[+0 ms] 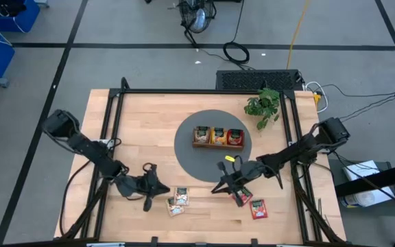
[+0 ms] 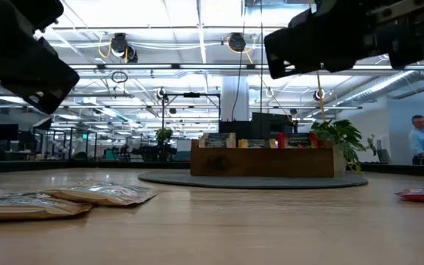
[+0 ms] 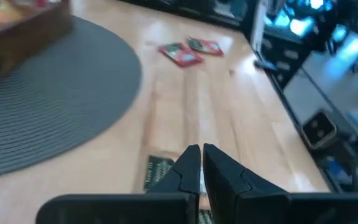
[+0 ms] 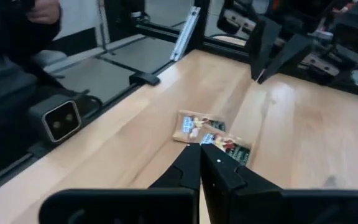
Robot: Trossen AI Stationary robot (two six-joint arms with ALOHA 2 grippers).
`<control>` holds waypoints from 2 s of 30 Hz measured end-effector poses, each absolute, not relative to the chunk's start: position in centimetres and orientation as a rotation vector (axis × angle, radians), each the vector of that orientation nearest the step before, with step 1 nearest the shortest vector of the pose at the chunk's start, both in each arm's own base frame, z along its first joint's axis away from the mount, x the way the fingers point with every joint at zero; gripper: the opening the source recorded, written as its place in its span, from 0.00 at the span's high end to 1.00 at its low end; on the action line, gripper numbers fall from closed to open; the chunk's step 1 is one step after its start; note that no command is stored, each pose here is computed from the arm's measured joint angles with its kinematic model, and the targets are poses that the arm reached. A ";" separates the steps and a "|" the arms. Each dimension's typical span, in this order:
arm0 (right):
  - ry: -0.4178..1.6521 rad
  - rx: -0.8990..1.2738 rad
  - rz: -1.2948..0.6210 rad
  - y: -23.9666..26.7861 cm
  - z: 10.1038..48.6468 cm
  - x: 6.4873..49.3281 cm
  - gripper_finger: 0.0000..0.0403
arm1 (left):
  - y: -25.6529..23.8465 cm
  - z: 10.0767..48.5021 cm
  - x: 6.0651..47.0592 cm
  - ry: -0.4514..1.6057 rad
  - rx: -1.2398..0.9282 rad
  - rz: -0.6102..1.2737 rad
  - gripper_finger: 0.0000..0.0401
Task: Pick & Place Tea
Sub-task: Put the brown tea bag to the left section into the wooden organizer
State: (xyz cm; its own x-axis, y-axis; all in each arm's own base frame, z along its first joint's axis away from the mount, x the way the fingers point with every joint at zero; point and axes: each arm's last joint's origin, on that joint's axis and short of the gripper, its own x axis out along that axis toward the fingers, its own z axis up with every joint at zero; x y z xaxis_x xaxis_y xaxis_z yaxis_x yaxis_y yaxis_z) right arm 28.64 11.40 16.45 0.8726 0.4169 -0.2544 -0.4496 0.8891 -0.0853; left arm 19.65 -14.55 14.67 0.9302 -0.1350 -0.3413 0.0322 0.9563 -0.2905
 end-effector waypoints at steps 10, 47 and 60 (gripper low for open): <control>0.099 -0.284 0.152 11.9 19.5 28.7 1.00 | -16.3 13.9 21.4 0.444 -0.201 -0.182 0.95; 0.272 -0.185 0.337 11.8 13.3 35.7 1.00 | -17.7 13.6 24.4 0.548 -0.248 -0.102 0.95; 0.444 0.004 0.428 10.5 12.4 38.1 1.00 | -20.6 10.6 26.0 0.683 -0.263 -0.043 0.95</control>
